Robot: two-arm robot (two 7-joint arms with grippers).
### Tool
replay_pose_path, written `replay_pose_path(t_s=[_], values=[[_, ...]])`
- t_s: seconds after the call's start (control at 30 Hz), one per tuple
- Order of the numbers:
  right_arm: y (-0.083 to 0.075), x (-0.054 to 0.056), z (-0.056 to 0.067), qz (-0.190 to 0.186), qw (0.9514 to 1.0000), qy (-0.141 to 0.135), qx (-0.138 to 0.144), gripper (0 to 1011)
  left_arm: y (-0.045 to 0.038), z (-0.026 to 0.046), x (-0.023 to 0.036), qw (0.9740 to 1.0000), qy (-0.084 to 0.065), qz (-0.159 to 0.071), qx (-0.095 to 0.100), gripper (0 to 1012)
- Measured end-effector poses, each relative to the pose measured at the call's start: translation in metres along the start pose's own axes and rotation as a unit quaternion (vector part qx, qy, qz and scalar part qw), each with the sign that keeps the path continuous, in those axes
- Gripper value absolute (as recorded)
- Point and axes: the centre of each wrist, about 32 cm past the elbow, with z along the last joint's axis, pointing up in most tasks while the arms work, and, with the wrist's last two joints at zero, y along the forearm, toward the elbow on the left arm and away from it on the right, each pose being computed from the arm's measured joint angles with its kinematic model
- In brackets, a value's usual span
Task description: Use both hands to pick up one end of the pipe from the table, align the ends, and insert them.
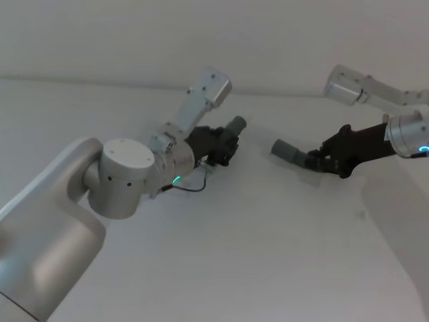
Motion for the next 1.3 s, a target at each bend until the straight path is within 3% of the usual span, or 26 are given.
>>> replay_pose_path(t_s=[0.2, 0.3, 0.4, 0.43, 0.47, 0.53, 0.63, 0.67, 0.73, 0.77, 0.83, 0.87, 0.97, 1.0, 1.03, 1.07, 1.13, 1.17, 1.2, 1.23, 1.27, 1.3], values=[[-0.008, -0.004, 0.003, -0.026, 0.9994, -0.022, 0.002, 126, 0.0024, 0.0, 0.0058, 0.9988, -0.041, -0.008, -0.027, 332], [-0.014, -0.008, 0.005, -0.044, 0.9982, -0.04, 0.002, 126, 0.0046, 0.0005, 0.0095, 0.9965, -0.07, -0.014, -0.043, 332], [-0.018, -0.01, 0.007, -0.056, 0.9969, -0.054, 0.002, 126, 0.006, 0.0008, 0.0115, 0.9944, -0.09, -0.019, -0.052, 332], [-0.021, -0.011, 0.007, -0.064, 0.996, -0.062, 0.001, 126, 0.0073, 0.0012, 0.0132, 0.9925, -0.105, -0.022, -0.058, 332], [-0.022, -0.012, 0.008, -0.069, 0.9953, -0.068, 0.001, 126, 0.0073, 0.0012, 0.0132, 0.9925, -0.105, -0.022, -0.058, 332], [-0.025, -0.013, 0.009, -0.076, 0.9941, -0.078, 0.001, 126, 0.0096, 0.002, 0.0164, 0.9877, -0.136, -0.029, -0.071, 332], [-0.031, -0.017, 0.01, -0.095, 0.9902, -0.102, -0.001, 125, 0.0115, 0.0022, 0.0187, 0.9834, -0.16, -0.036, -0.078, 332], [-0.033, -0.018, 0.01, -0.099, 0.9892, -0.108, -0.002, 125, 0.0129, 0.0024, 0.0204, 0.9796, -0.178, -0.041, -0.084, 332], [-0.037, -0.02, 0.01, -0.111, 0.986, -0.124, -0.004, 125, 0.0142, 0.0027, 0.0223, 0.9759, -0.194, -0.044, -0.089, 332], [-0.039, -0.021, 0.01, -0.115, 0.9849, -0.13, -0.004, 125, 0.0157, 0.0029, 0.0242, 0.9717, -0.211, -0.048, -0.094, 332], [-0.042, -0.023, 0.009, -0.126, 0.9813, -0.146, -0.007, 125, 0.017, 0.0031, 0.0257, 0.9674, -0.228, -0.052, -0.098, 332], [-0.044, -0.024, 0.009, -0.13, 0.9798, -0.152, -0.007, 125, 0.0183, 0.0032, 0.0275, 0.9623, -0.245, -0.057, -0.103, 332], [-0.049, -0.027, 0.008, -0.144, 0.9735, -0.177, -0.011, 125, 0.0202, 0.0034, 0.0299, 0.9548, -0.269, -0.063, -0.109, 332], [-0.05, -0.028, 0.008, -0.147, 0.9722, -0.182, -0.012, 125, 0.0217, 0.0036, 0.0318, 0.9482, -0.289, -0.067, -0.114, 332], [-0.053, -0.029, 0.007, -0.154, 0.9685, -0.195, -0.014, 125, 0.0223, 0.0037, 0.033, 0.9453, -0.297, -0.069, -0.116, 332], [-0.054, -0.03, 0.007, -0.157, 0.9668, -0.201, -0.015, 125, 0.0235, 0.0037, 0.0341, 0.9383, -0.315, -0.074, -0.121, 332], [-0.058, -0.032, 0.006, -0.169, 0.9601, -0.222, -0.02, 125, 0.0248, 0.0038, 0.0358, 0.9327, -0.33, -0.078, -0.124, 332], [-0.058, -0.032, 0.006, -0.169, 0.9601, -0.222, -0.02, 125, 0.0255, 0.0039, 0.0368, 0.9284, -0.34, -0.08, -0.127, 332], [-0.061, -0.033, 0.005, -0.174, 0.9559, -0.235, -0.023, 125, 0.0267, 0.0041, 0.0383, 0.9213, -0.356, -0.084, -0.131, 332], [-0.063, -0.035, 0.004, -0.179, 0.9515, -0.248, -0.026, 125, 0.0276, 0.004, 0.0395, 0.9173, -0.366, -0.086, -0.132, 332], [-0.063, -0.035, 0.004, -0.179, 0.9515, -0.248, -0.026, 125, 0.0285, 0.0041, 0.0406, 0.9122, -0.377, -0.089, -0.134, 332], [-0.066, -0.036, 0.002, -0.185, 0.9464, -0.263, -0.031, 125, 0.0295, 0.0043, 0.0418, 0.9045, -0.393, -0.093, -0.138, 332]])
